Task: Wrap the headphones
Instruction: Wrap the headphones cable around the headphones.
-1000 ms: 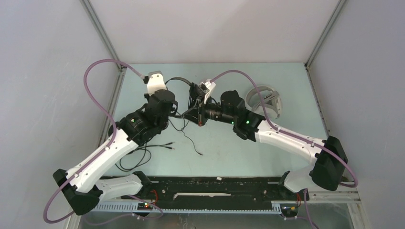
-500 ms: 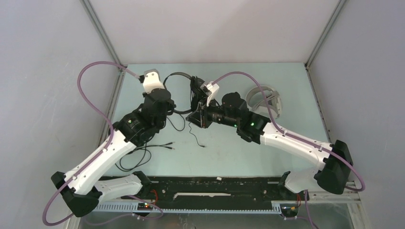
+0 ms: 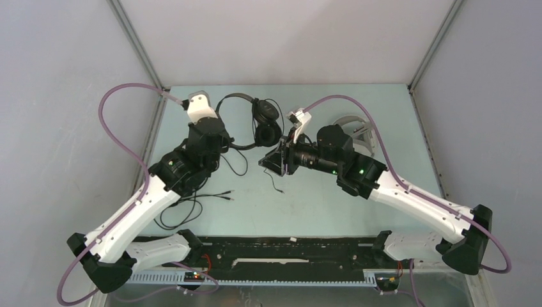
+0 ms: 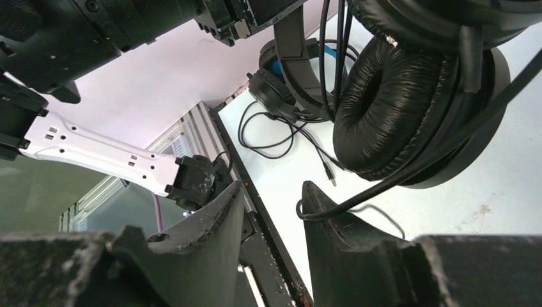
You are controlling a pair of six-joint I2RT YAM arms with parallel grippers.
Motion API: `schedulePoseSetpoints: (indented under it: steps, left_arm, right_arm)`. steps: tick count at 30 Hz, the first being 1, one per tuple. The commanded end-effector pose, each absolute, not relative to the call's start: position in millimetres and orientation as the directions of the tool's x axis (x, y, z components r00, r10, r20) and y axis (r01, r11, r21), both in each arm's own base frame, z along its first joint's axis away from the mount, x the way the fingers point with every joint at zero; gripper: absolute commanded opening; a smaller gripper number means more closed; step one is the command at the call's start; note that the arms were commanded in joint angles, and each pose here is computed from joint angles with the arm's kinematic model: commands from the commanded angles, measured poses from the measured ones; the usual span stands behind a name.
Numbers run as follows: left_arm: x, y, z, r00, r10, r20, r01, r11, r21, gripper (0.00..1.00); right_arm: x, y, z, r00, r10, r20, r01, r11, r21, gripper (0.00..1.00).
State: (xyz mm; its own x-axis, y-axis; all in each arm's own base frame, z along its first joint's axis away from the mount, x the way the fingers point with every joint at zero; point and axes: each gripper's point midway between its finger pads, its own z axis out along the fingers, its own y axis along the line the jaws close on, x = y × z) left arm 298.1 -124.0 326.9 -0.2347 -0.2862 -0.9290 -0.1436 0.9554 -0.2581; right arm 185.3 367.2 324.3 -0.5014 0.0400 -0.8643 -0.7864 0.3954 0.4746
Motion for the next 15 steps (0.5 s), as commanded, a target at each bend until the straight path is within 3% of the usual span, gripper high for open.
schedulePoseSetpoints:
  steps: [1, 7, 10, 15]
  left_arm:
    - [301, -125, 346, -0.162, -0.368, -0.916, -0.129, 0.928, -0.350, 0.00]
    - [302, -126, 344, -0.161, -0.366, -0.916, -0.128, 0.928, -0.349, 0.00]
    - [303, -121, 341, -0.159, -0.337, -0.928, -0.145, 0.938, -0.316, 0.00]
    - [303, -117, 322, -0.185, -0.218, -0.958, -0.131, 0.972, -0.196, 0.00]
  right_arm:
    - [178, 361, 361, -0.472, 0.102, -0.876, -0.806, 0.352, 0.475, 0.40]
    - [182, 366, 362, -0.443, 0.105, -0.890, -0.821, 0.350, 0.451, 0.18]
    - [182, 366, 375, -0.404, 0.136, -0.904, -0.845, 0.323, 0.426, 0.00]
    - [201, 347, 418, -0.316, 0.225, -0.922, -0.857, 0.349, 0.379, 0.00]
